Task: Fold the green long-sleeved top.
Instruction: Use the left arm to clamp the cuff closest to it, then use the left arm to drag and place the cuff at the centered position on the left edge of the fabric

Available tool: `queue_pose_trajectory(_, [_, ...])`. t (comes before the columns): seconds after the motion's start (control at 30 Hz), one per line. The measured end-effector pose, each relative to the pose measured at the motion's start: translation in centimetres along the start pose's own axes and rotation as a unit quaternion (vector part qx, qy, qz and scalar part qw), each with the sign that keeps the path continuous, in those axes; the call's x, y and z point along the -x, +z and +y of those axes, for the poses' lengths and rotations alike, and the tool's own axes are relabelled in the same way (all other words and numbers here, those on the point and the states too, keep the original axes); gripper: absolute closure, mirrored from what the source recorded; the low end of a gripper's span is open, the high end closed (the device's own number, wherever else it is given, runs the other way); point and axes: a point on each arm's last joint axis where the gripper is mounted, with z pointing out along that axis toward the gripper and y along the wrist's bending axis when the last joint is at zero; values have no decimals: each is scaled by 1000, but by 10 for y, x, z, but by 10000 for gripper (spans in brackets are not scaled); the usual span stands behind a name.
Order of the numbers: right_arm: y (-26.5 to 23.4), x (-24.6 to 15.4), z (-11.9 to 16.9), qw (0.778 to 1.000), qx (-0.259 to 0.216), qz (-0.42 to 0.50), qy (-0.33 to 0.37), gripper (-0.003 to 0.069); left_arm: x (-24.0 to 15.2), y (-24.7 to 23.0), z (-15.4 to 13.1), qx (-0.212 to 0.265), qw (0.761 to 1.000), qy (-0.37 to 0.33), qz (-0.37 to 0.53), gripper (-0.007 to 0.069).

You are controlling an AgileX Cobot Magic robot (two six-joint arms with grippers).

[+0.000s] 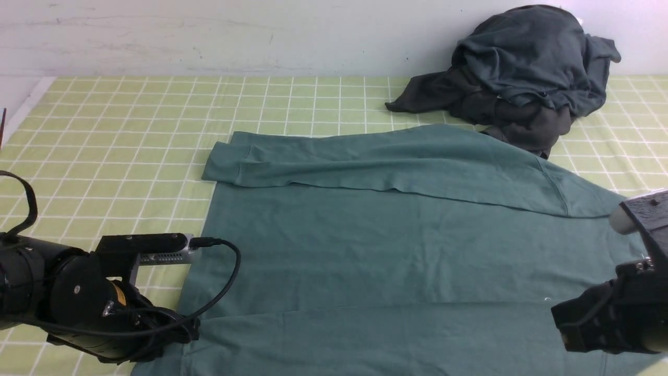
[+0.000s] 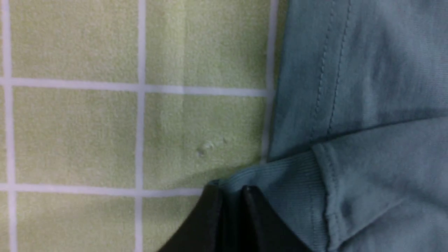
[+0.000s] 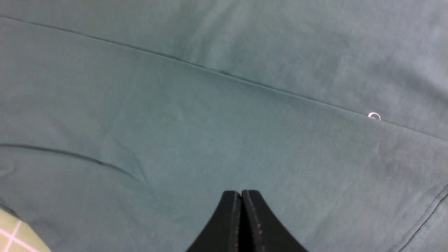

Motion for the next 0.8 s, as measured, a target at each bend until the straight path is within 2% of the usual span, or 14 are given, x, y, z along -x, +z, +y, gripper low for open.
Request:
queue_pose_trajectory(0.27, [0,1,0,1000,-2,-6,0,675,27,-53,-8,-22,994,43,-94,588])
queue_pose_trajectory(0.37, [0,1,0,1000,-2,-6,0,675,49,-79,-14,-31,985,72,-154,588])
queue_pose_trajectory(0.5, [0,1,0,1000,-2,-7,0,675,76,-89,-21,-33,973,104,-204,588])
queue_pose_trajectory(0.73, [0,1,0,1000,-2,-7,1,675,132,-55,-35,-22,970,124,-205,588])
queue_pose_trajectory(0.8, [0,1,0,1000,-2,-7,1,675,154,-28,-41,-12,973,139,-183,587])
